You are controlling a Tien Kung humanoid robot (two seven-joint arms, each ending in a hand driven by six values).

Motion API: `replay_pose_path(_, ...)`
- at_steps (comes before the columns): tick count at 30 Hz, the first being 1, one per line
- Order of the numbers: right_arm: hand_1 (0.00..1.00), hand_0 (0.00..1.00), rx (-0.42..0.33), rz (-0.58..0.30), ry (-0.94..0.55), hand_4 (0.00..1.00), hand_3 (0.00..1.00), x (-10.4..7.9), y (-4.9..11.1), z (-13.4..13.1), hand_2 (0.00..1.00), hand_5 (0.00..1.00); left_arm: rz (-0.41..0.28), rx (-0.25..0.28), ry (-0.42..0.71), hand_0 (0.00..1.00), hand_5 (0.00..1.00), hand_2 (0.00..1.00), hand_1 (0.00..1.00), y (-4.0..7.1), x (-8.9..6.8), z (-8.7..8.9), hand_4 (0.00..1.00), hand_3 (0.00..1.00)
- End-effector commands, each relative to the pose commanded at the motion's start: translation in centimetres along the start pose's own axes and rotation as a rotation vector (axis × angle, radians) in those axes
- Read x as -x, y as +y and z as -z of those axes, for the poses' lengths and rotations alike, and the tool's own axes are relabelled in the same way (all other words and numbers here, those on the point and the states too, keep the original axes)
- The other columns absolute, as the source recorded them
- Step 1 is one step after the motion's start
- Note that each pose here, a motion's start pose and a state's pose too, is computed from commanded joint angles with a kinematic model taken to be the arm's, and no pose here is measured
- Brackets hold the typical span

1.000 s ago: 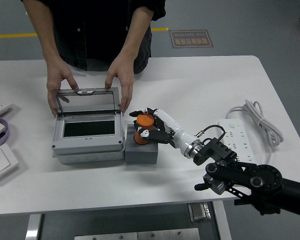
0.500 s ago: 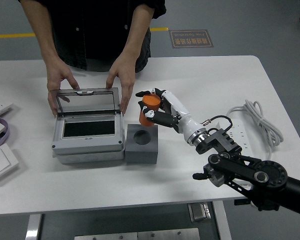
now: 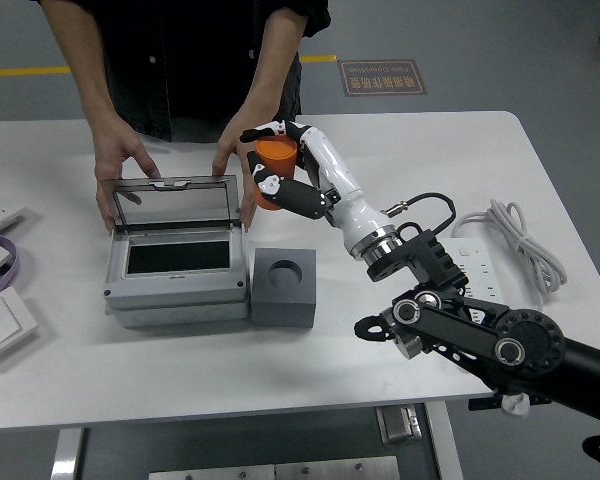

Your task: Pick up the cylinder from the cube,place it in the box,flap close box

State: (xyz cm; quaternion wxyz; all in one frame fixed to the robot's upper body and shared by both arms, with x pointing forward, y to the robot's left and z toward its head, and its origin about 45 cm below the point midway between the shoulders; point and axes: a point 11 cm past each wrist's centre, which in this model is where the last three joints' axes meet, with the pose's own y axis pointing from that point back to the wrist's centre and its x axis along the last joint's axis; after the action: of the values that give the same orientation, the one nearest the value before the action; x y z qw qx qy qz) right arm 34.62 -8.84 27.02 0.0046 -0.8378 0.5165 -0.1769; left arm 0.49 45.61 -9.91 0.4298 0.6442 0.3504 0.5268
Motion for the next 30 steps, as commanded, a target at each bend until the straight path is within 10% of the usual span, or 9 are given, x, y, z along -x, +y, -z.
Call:
replay_pose_path(12,0.135,0.002,-0.091,0.135,0.197,0.093,0.447,3.8,-0.9,3.5,0.532,0.002,-0.002,-0.001,-0.001,0.582,0.22,0.55,0.572,0.0,-0.2,0.0,0.652,0.608)
replay_pose_path(30,0.124,0.002,-0.05,0.329,0.901,0.107,0.436,8.0,-1.5,0.8,0.53,0.002,-0.008,-0.003,-0.003,0.583,0.238,0.55,0.573,0.0,-0.4,-0.2,0.642,0.608)
